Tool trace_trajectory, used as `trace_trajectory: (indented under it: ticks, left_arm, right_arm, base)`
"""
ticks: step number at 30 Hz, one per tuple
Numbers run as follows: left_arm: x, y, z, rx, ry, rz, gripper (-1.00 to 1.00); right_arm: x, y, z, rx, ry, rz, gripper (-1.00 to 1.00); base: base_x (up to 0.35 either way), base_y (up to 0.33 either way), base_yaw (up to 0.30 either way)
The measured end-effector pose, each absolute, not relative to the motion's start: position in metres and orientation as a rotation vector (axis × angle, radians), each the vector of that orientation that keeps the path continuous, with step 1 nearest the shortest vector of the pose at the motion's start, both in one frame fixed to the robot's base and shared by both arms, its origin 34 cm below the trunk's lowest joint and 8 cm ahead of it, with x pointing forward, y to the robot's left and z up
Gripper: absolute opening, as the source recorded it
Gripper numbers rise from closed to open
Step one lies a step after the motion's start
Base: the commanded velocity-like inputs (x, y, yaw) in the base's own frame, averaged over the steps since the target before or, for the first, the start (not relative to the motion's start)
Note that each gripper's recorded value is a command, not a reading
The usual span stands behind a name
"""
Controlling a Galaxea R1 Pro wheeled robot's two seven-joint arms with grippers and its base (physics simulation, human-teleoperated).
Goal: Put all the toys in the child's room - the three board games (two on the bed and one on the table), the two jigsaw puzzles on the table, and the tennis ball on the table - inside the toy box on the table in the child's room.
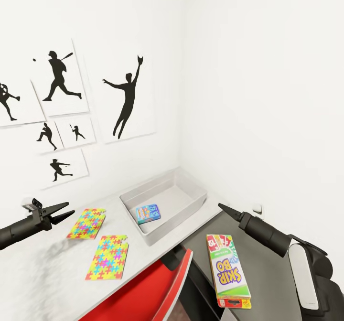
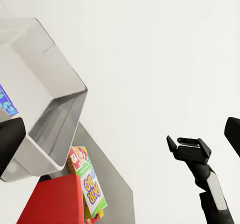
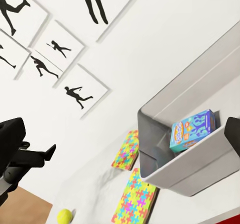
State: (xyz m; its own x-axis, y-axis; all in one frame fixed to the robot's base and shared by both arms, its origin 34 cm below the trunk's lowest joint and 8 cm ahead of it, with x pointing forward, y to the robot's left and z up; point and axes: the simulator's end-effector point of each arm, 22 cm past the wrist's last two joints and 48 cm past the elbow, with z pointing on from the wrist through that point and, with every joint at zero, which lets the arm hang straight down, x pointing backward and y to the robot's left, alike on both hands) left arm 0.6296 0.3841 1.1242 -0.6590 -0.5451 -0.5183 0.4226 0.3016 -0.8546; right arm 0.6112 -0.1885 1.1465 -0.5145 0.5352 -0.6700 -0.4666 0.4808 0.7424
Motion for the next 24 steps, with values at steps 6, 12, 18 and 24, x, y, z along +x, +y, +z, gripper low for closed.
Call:
trace_trajectory:
  ticks: [6,12,18,24]
  left_arm:
    - [0.6297,0.3841,1.1242,-0.111,1.748,-1.483,1.00]
    - [0.6295,0.3841,1.1244,-0.111,1.748,-1.484,1.00]
    - [0.6296,0.3840,1.1244,-0.110,1.747,-1.485,1.00]
    - [0.6297,0.3839,1.1244,-0.110,1.747,-1.485,1.00]
  right_arm:
    - [0.6111,-0.1890,1.1469,0.060,1.711,1.236,1.00]
    - [0.6111,-0.1891,1.1470,0.062,1.710,1.238,1.00]
    - [0.6115,-0.1894,1.1470,0.063,1.710,1.237,1.00]
    - [0.6115,-0.1897,1.1469,0.063,1.710,1.237,1.00]
  base:
    - [-0.038,0.000,0.000]
    - [-0.007,0.000,-0.003]
    - [-0.039,0.000,-0.174]
    - [-0.082,0.000,-0.264]
